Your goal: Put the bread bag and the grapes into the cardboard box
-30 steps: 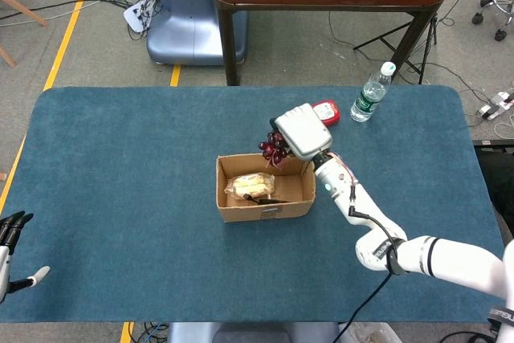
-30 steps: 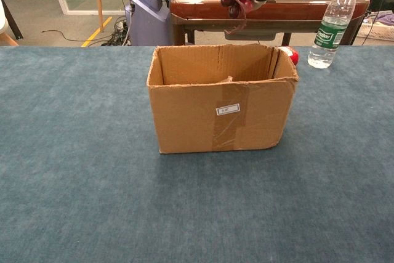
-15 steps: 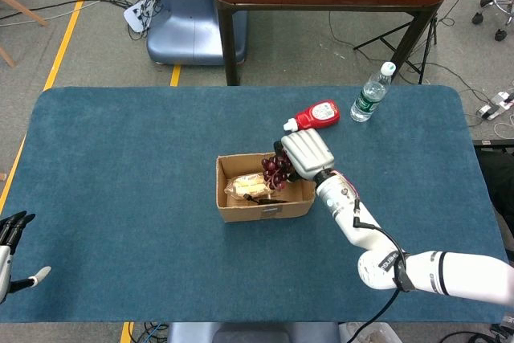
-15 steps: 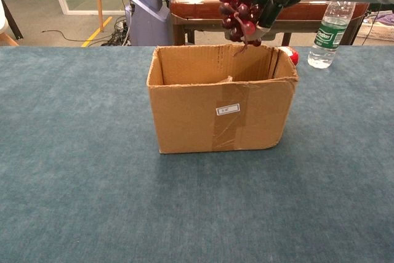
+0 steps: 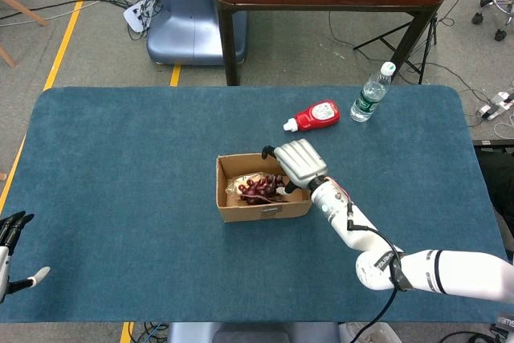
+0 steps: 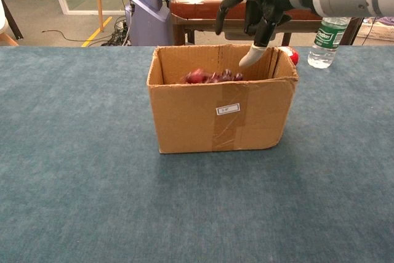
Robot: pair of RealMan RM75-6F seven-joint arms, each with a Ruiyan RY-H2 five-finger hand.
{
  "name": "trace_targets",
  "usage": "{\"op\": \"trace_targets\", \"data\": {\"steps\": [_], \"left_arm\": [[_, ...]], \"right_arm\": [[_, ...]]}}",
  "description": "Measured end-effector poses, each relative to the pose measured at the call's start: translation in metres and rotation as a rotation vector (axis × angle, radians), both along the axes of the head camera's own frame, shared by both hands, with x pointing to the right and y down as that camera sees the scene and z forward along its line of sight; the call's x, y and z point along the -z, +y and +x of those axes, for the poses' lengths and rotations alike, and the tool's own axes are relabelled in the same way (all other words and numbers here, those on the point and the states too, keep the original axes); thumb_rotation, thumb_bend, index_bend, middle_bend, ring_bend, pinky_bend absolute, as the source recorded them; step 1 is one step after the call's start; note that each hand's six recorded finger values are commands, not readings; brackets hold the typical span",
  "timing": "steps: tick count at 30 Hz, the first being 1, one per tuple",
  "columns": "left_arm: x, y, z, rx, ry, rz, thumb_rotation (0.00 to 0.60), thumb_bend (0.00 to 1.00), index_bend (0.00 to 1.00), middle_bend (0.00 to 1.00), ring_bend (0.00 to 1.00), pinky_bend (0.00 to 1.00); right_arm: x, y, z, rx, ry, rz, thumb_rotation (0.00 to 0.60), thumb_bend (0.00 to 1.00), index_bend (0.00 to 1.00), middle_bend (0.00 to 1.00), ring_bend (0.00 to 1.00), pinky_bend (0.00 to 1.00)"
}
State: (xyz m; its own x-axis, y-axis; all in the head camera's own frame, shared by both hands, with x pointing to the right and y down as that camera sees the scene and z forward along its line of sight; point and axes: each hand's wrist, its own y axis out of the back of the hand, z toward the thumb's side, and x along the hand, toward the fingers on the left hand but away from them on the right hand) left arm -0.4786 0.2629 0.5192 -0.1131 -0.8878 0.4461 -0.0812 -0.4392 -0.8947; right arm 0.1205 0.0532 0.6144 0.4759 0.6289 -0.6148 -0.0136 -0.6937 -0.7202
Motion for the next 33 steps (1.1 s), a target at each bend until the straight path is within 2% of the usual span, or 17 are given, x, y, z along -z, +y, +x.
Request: {"op": "trace_targets", "data": {"steps": [2, 5, 7, 11, 14, 18, 23, 26, 29, 33], "left_arm": [[0.0, 0.0, 0.0, -0.001, 0.0, 0.0, 0.6, 0.0, 0.15, 0.12, 0.11, 0.3], [0.0, 0.001, 0.0, -0.001, -0.002, 0.0, 0.6, 0.0, 0.15, 0.12, 0.11, 0.3], [0.0, 0.0, 0.0, 0.0, -0.001, 0.001, 0.6, 0.0, 0.15, 0.12, 0.11, 0.3], [0.001, 0.001, 0.0, -0.001, -0.002, 0.001, 0.6, 0.0, 0.15, 0.12, 0.11, 0.3], [0.001, 0.001, 0.001, -0.001, -0.003, 0.002, 0.6, 0.0, 0.15, 0.12, 0.11, 0.3], [0.0, 0.001, 0.001, -0.003, -0.008, 0.001, 0.6, 0.0, 0.15, 0.12, 0.11, 0.3], [0.001, 0.0, 0.001, -0.002, -0.003, 0.014, 0.6, 0.0, 0.13, 0.12, 0.11, 0.3], [0.001, 0.0, 0.001, -0.006, -0.004, 0.017, 0.6, 0.0, 0.13, 0.12, 0.11, 0.3], [0.0, -0.001, 0.002, -0.015, -0.011, 0.023, 0.6, 0.0, 0.13, 0.12, 0.11, 0.31], [-0.001, -0.001, 0.004, -0.03, -0.013, 0.045, 0.6, 0.0, 0.13, 0.12, 0.09, 0.31]], "right_arm": [[0.0, 0.0, 0.0, -0.002, -0.007, -0.004, 0.6, 0.0, 0.1, 1.0, 1.0, 0.95], [0.003, 0.0, -0.001, 0.001, -0.021, 0.001, 0.6, 0.0, 0.11, 1.0, 0.99, 0.95], [0.008, 0.0, 0.0, 0.006, -0.025, 0.016, 0.6, 0.0, 0.17, 1.0, 0.98, 0.95], [0.02, 0.003, 0.005, 0.015, -0.032, 0.054, 0.6, 0.0, 0.42, 0.99, 0.95, 0.95], [0.033, 0.008, 0.013, 0.037, -0.023, 0.098, 0.6, 0.0, 0.49, 0.95, 0.9, 0.92], [0.049, 0.012, 0.029, 0.072, 0.032, 0.212, 0.6, 0.0, 0.5, 0.86, 0.83, 0.84], [0.069, 0.035, 0.067, 0.092, 0.159, 0.34, 0.6, 0.0, 0.5, 0.74, 0.74, 0.8], [0.075, 0.054, 0.098, 0.061, 0.225, 0.361, 0.6, 0.0, 0.5, 0.71, 0.71, 0.79], [0.074, 0.074, 0.129, 0.03, 0.285, 0.328, 0.6, 0.0, 0.5, 0.68, 0.68, 0.79], [0.075, 0.092, 0.158, -0.005, 0.329, 0.32, 0.6, 0.0, 0.5, 0.63, 0.61, 0.72]]}}
